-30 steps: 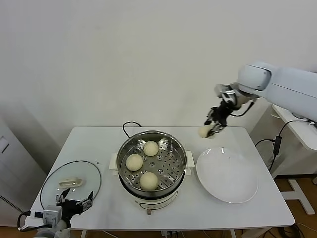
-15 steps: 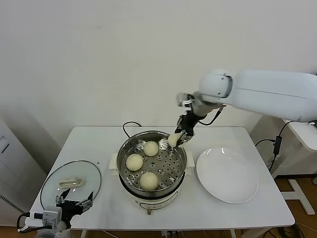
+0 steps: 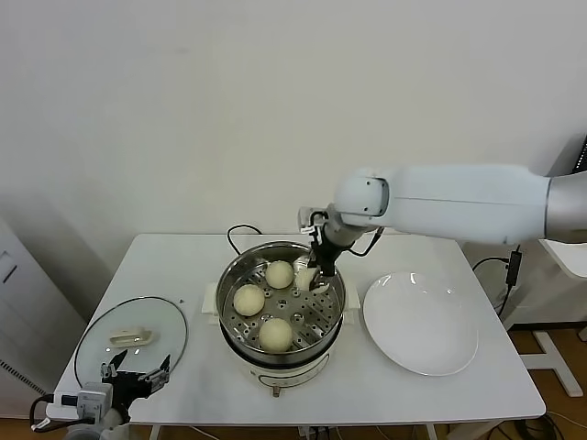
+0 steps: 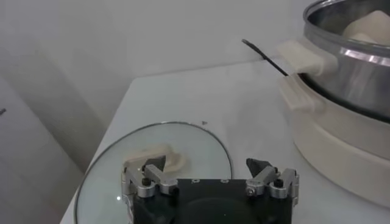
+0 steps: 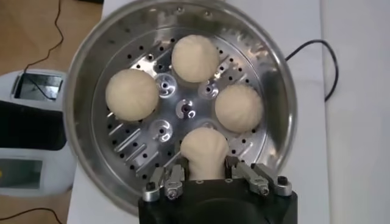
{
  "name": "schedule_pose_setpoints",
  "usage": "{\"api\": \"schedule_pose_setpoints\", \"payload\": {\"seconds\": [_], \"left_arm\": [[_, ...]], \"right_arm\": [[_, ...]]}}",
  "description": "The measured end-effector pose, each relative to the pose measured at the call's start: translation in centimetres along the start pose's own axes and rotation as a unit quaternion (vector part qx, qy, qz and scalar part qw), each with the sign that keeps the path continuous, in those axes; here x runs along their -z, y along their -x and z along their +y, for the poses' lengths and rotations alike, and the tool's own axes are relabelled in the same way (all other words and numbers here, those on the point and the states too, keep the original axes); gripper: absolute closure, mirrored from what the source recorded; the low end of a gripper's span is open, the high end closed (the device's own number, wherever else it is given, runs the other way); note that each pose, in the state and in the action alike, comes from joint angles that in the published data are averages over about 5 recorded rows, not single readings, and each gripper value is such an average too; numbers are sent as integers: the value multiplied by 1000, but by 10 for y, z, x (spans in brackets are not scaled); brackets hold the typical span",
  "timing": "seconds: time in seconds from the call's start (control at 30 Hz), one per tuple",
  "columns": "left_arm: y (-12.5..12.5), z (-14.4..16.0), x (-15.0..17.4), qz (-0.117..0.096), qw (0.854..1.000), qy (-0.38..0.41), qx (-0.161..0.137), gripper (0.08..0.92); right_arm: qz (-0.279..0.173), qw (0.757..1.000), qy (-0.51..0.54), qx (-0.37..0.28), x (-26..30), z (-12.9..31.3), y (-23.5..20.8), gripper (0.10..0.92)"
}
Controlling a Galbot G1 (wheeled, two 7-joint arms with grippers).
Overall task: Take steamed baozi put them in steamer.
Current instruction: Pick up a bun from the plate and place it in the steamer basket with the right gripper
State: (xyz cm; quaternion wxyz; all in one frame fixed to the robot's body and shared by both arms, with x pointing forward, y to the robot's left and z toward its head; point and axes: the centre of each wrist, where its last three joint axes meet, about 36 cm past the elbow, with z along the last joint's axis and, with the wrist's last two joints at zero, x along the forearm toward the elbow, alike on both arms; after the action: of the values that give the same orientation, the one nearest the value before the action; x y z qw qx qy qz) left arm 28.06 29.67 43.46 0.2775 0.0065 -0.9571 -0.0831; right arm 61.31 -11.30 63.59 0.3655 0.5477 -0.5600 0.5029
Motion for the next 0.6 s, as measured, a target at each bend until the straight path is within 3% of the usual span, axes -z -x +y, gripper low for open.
{"api": "schedule_pose_setpoints", "payload": {"seconds": [0.33,0.6], "left_arm": [[5,2,-1,2,1000,1,3,177],[7,2,-1,2,1000,1,3,177]], "right_arm": [[13,1000,2,8,-2,6,35,607],[18,1000,5,13,-5,9,44,380]]}}
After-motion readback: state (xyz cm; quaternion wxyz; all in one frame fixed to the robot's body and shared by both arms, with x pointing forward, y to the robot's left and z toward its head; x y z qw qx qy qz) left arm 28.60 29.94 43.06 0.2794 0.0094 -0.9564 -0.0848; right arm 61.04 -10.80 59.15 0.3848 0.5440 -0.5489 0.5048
